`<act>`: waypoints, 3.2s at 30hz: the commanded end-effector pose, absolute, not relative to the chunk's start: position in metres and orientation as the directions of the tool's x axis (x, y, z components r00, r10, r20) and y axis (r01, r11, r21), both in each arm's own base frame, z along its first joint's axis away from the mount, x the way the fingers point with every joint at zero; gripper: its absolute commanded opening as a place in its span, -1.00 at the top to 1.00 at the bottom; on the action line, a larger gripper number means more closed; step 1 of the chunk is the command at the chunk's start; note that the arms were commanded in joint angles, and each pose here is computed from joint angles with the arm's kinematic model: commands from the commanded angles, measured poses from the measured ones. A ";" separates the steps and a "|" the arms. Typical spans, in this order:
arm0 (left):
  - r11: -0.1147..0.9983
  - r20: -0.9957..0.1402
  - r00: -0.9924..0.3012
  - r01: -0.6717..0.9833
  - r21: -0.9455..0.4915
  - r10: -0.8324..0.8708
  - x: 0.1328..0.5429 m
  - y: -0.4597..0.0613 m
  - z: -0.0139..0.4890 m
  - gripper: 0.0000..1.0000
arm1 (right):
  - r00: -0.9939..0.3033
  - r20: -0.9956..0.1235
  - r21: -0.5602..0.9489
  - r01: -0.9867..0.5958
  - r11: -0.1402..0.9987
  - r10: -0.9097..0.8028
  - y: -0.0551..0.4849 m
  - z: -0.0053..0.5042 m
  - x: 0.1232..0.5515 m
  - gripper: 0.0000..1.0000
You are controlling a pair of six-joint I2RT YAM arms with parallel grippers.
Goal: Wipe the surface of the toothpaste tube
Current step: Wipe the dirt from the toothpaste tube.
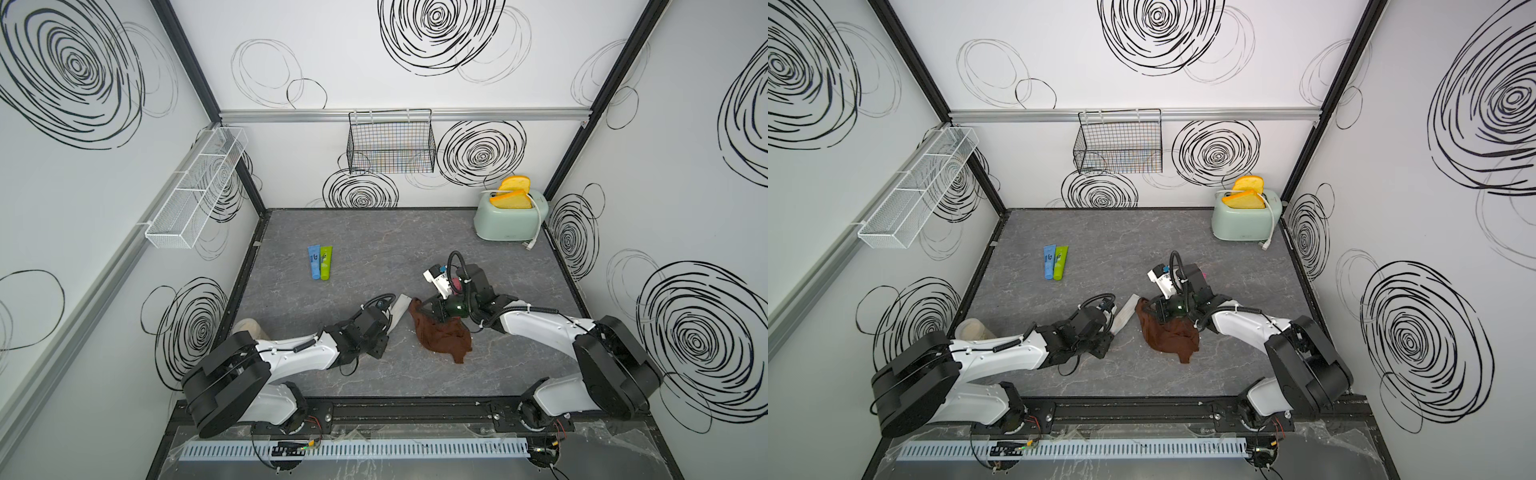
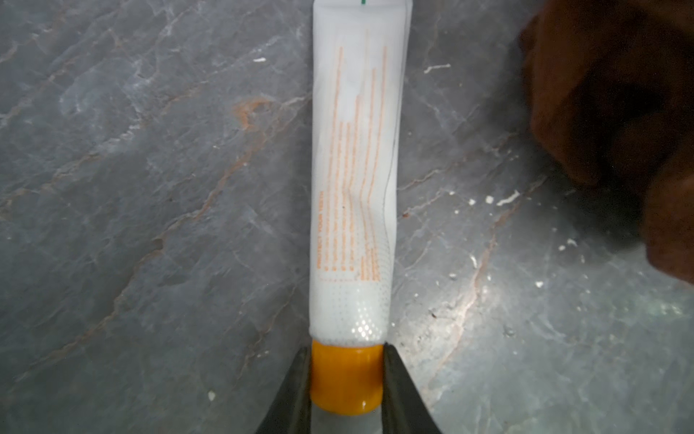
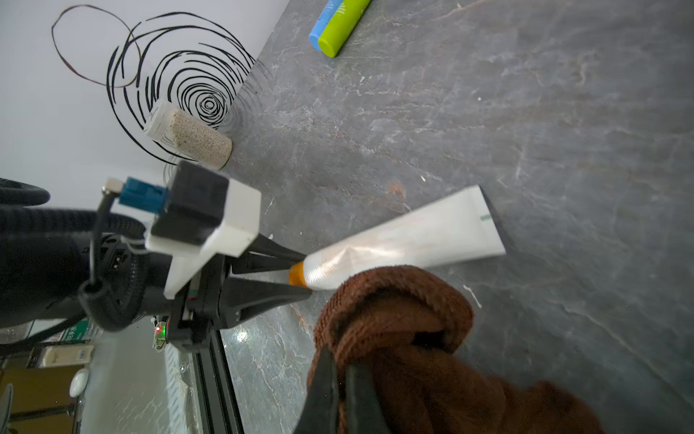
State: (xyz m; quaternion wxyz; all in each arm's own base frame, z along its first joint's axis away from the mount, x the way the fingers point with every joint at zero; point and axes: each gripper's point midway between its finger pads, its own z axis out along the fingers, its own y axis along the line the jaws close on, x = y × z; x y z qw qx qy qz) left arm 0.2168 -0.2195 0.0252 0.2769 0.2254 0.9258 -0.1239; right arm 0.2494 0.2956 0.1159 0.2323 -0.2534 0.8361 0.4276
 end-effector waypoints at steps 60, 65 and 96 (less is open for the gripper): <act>0.814 -0.690 -0.630 0.572 -0.103 0.356 0.218 -0.241 0.056 1.00 | -0.828 -0.440 0.617 -0.561 0.553 -0.349 0.344 0.043 0.234 1.00; 0.815 -0.693 -0.628 0.571 -0.102 0.354 0.218 -0.241 0.057 1.00 | -0.823 -0.428 0.647 -0.567 0.511 -0.373 0.355 0.050 0.208 1.00; 0.801 -0.704 -0.613 0.589 -0.107 0.358 0.215 -0.245 0.060 1.00 | -0.835 -0.432 0.628 -0.550 0.551 -0.342 0.362 0.049 0.229 1.00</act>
